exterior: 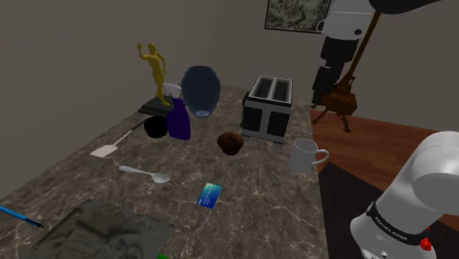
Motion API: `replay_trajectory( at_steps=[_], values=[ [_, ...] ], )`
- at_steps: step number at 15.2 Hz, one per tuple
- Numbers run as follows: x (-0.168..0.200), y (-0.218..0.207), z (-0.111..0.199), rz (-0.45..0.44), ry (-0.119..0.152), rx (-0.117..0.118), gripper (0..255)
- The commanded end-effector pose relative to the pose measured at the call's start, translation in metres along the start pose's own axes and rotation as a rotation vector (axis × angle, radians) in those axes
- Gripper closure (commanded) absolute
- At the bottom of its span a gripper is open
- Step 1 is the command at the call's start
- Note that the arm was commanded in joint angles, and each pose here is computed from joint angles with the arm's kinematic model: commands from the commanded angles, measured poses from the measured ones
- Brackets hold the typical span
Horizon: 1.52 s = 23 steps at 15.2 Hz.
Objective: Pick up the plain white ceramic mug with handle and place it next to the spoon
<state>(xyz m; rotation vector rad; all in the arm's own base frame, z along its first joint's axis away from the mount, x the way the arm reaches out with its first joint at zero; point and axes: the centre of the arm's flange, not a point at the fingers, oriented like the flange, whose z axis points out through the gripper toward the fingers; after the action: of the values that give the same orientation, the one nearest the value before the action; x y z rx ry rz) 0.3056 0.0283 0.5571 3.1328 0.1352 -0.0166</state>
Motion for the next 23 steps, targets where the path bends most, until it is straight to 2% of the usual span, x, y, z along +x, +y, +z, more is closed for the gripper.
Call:
replay_trajectory(
  at_steps=[1,13,21,23],
  values=[
    [0.000,0.000,0.000,0.000,0.000,0.000,0],
    [-0.016,-0.036,0.155,0.056,0.079,-0.009,0],
    [-0.013,-0.036,0.195,0.056,0.079,-0.009,0],
    [-0.013,-0.036,0.195,0.056,0.079,-0.009,0]
  ],
)
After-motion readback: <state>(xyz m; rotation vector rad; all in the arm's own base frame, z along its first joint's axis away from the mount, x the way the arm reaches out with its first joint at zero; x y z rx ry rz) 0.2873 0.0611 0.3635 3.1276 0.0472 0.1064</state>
